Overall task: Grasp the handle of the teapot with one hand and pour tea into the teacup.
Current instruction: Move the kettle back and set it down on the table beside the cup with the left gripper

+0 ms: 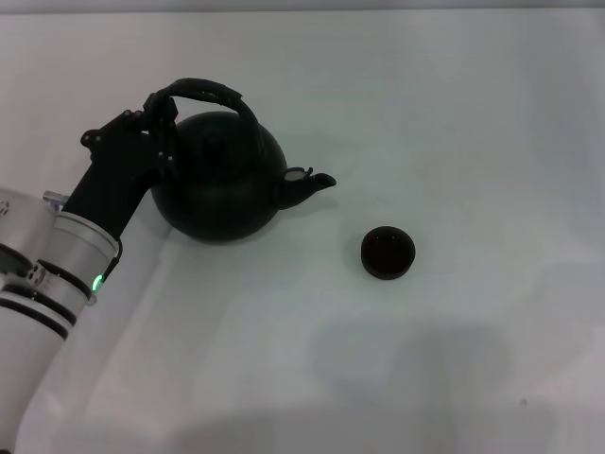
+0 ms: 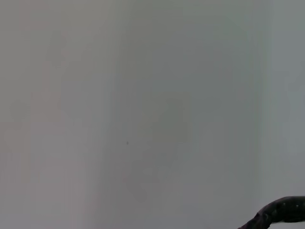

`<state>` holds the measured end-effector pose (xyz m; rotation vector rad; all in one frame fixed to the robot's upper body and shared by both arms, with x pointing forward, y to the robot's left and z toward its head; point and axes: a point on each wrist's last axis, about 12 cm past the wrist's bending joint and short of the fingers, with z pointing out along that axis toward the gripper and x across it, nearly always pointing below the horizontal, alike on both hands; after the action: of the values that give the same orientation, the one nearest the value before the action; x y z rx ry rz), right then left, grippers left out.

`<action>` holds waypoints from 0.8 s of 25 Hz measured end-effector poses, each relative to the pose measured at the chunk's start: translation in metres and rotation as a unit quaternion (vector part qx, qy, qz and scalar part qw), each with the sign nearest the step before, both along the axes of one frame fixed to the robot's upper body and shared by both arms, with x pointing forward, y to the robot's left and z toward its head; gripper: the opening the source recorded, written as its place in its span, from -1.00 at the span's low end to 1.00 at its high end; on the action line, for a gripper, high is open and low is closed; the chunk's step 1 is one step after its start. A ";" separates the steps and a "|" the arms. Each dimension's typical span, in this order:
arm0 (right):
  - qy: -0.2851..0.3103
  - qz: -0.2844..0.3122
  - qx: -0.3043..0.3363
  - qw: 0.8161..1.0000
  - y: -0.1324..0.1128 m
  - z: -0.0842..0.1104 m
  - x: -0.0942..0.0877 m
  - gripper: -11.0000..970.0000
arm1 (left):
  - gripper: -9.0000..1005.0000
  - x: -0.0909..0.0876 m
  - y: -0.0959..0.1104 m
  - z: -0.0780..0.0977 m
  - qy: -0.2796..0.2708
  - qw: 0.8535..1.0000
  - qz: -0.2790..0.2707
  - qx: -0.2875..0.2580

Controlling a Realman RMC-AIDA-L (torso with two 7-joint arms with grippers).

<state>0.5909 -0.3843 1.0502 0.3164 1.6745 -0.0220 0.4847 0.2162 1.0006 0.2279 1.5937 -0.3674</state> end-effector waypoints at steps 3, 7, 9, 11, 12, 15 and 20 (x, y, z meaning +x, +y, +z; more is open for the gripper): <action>0.000 0.000 0.000 1.000 0.000 0.000 0.000 0.74 | -0.69 0.001 0.000 0.000 0.003 1.000 -0.001 0.001; 0.000 0.000 0.000 1.000 0.000 0.000 0.000 0.74 | -0.66 0.003 -0.002 0.001 0.002 1.000 -0.003 0.002; -0.001 0.000 0.000 1.000 0.000 0.000 0.000 0.74 | -0.61 0.004 -0.002 0.001 0.001 1.000 -0.004 0.002; -0.001 -0.001 0.000 1.000 0.000 0.000 0.000 0.74 | -0.56 0.004 -0.002 0.001 0.001 1.000 -0.003 0.002; -0.001 -0.002 0.001 1.000 -0.001 0.000 0.000 0.74 | -0.54 0.004 -0.002 0.001 0.001 1.000 -0.003 0.002; -0.002 -0.009 0.004 1.000 -0.003 0.000 -0.001 0.74 | -0.47 0.004 -0.002 0.002 -0.003 1.000 -0.006 0.004; -0.002 -0.012 0.006 1.000 -0.004 0.000 -0.002 0.74 | -0.13 -0.003 -0.003 0.002 -0.012 1.000 -0.022 0.009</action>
<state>0.5888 -0.3881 1.0499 0.3449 1.6668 -0.0285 0.4820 0.2128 1.0022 0.2797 1.5703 -0.3834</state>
